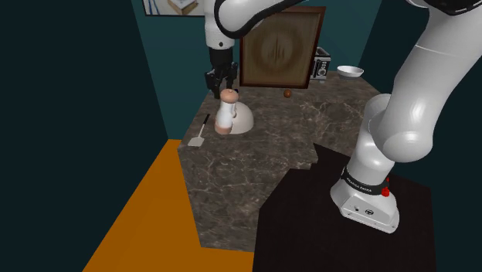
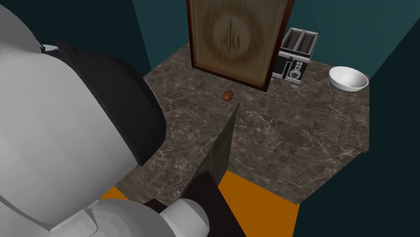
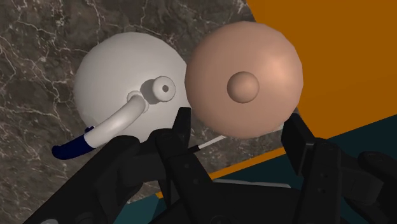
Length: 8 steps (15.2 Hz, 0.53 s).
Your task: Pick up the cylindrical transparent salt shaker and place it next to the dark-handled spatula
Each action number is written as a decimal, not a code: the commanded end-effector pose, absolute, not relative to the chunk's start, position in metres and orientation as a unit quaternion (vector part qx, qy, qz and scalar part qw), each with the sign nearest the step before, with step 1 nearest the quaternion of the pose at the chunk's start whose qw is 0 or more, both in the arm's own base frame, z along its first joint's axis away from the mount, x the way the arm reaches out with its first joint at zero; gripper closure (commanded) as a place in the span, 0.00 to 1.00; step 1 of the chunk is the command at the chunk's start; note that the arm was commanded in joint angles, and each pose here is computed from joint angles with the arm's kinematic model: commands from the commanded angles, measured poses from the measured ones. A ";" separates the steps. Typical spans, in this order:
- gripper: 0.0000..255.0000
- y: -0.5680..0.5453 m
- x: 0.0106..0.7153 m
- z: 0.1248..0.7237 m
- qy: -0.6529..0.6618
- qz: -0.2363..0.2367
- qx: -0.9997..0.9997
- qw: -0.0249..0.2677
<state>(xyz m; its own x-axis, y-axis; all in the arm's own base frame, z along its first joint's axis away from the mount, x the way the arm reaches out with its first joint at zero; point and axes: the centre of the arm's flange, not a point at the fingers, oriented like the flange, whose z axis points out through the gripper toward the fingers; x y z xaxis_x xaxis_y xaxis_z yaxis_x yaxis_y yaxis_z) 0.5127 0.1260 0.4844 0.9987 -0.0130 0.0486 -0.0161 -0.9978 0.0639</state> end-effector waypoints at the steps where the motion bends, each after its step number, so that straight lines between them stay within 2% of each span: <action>1: 1.00 0.125 0.513 0.473 -0.007 0.024 0.999 0.032; 8: 1.00 0.125 0.513 0.436 -0.007 0.024 0.999 0.032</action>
<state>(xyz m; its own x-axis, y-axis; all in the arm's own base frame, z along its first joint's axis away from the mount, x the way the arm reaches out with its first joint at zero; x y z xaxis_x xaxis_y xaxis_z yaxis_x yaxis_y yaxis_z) 0.5126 0.1250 0.4417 0.9987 -0.0129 0.0484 -0.0160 -0.9978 0.0638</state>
